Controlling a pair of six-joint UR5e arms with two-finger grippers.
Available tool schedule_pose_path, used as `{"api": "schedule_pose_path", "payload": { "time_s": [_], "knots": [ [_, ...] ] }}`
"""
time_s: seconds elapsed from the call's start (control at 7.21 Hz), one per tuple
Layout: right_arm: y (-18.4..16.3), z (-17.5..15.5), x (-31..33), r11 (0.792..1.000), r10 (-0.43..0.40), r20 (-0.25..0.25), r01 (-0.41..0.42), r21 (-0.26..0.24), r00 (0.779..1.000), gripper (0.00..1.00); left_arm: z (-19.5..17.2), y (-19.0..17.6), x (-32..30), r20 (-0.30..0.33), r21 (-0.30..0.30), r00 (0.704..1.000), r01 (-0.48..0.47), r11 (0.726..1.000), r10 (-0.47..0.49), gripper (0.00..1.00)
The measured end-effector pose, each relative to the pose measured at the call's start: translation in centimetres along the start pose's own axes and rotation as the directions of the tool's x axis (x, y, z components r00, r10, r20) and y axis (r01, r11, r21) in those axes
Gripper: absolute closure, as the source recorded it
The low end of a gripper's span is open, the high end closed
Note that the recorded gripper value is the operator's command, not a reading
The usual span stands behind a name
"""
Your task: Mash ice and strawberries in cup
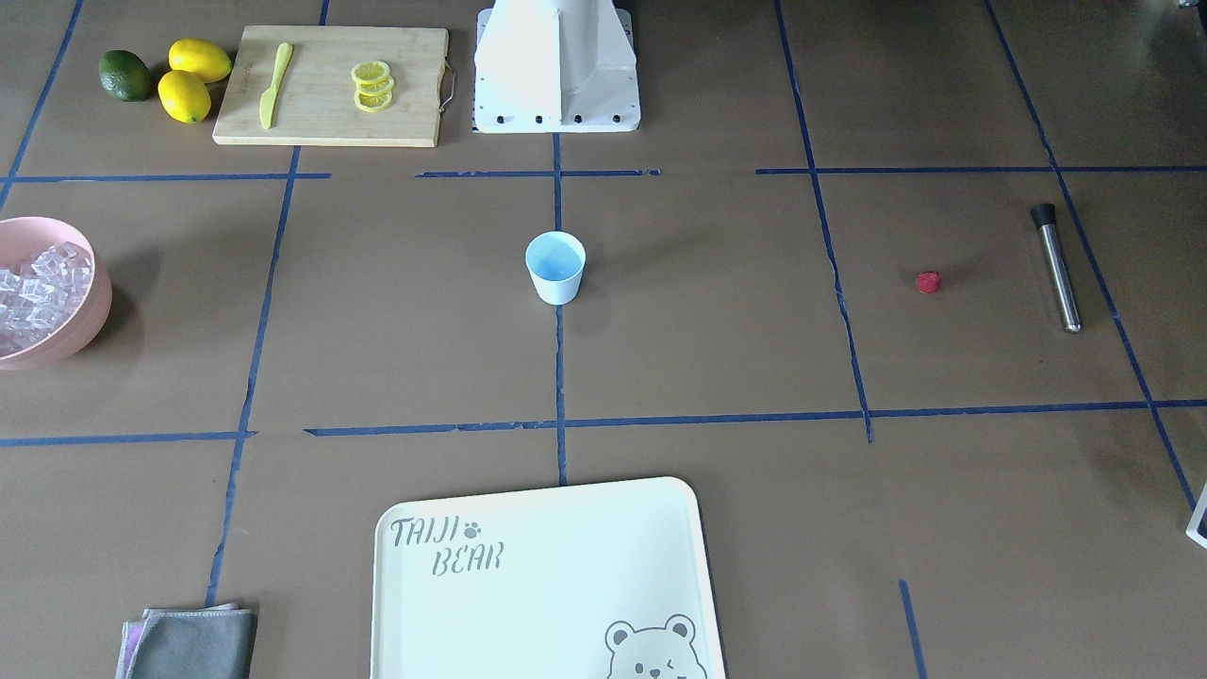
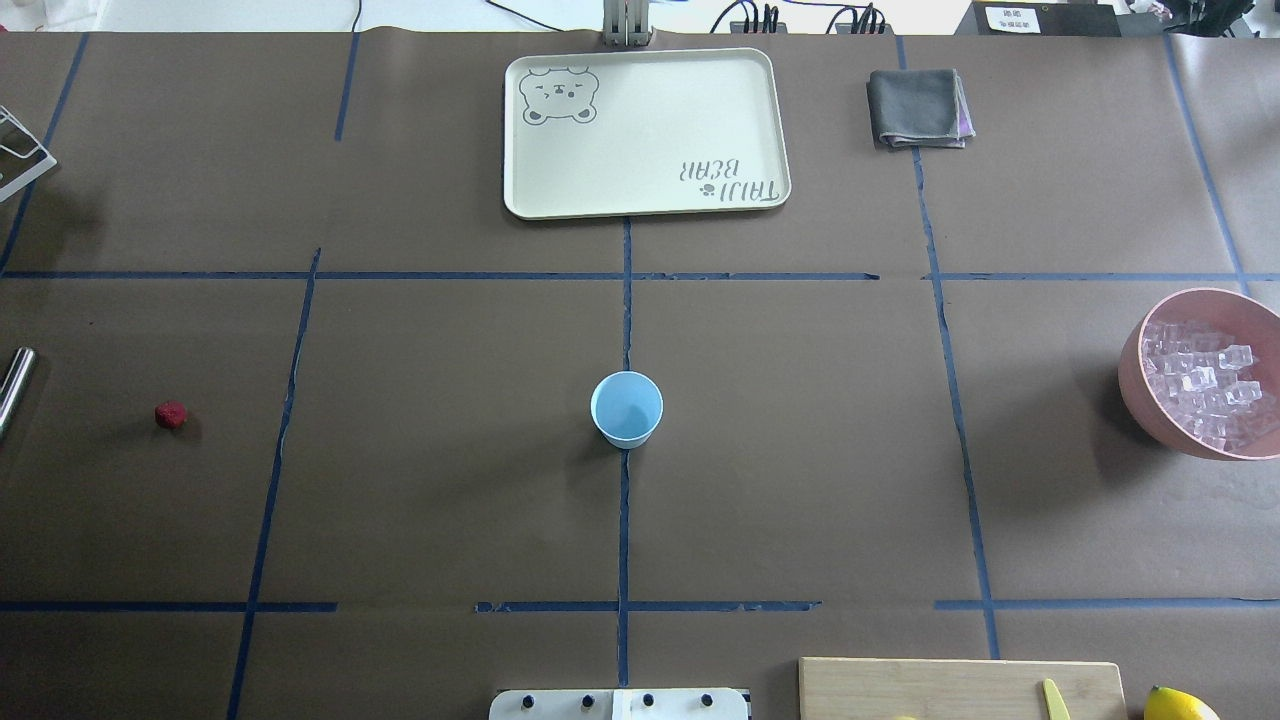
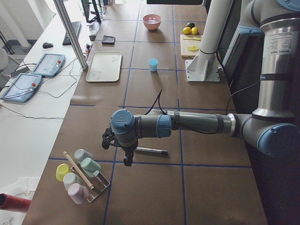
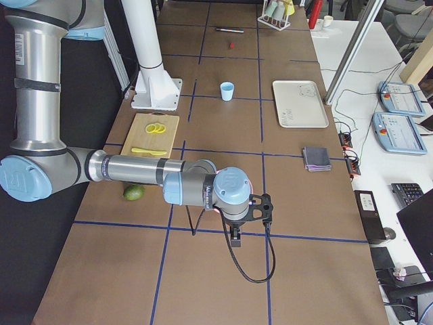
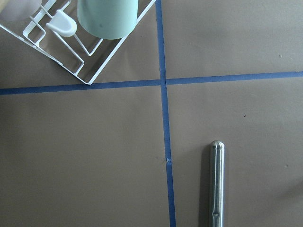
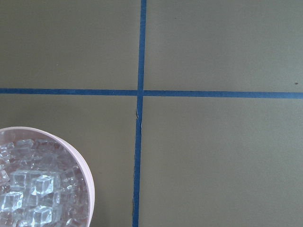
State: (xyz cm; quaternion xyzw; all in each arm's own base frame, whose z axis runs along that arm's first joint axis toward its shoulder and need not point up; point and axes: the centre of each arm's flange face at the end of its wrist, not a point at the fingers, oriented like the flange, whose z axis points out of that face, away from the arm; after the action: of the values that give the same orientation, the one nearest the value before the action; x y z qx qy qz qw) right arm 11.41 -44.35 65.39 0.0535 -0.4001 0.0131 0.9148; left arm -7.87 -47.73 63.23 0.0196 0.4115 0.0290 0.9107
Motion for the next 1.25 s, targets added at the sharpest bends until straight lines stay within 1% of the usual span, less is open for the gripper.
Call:
{"api": "schedule_pose_path", "payload": {
  "time_s": [0.83, 0.97, 1.25],
  "knots": [
    [-0.8, -0.7, -1.5, 1.000, -0.028, -0.012, 0.028, 0.013, 1.000, 0.00, 0.0, 0.1, 0.0, 0.004, 0.001, 1.000, -0.002, 1.000, 0.002, 0.00],
    [-0.9, -0.5, -1.8, 0.999, -0.035, -0.012, 0.035, 0.011, 0.999, 0.00, 0.0, 0.1, -0.1, 0.004, 0.000, 1.000, -0.002, 1.000, 0.002, 0.00],
    [-1.4, 0.7, -4.0, 0.999, -0.035, -0.010, 0.035, -0.014, 0.999, 0.00, -0.1, 0.2, -0.2, 0.004, 0.002, 1.000, -0.002, 1.000, 0.002, 0.00]
  ]
}}
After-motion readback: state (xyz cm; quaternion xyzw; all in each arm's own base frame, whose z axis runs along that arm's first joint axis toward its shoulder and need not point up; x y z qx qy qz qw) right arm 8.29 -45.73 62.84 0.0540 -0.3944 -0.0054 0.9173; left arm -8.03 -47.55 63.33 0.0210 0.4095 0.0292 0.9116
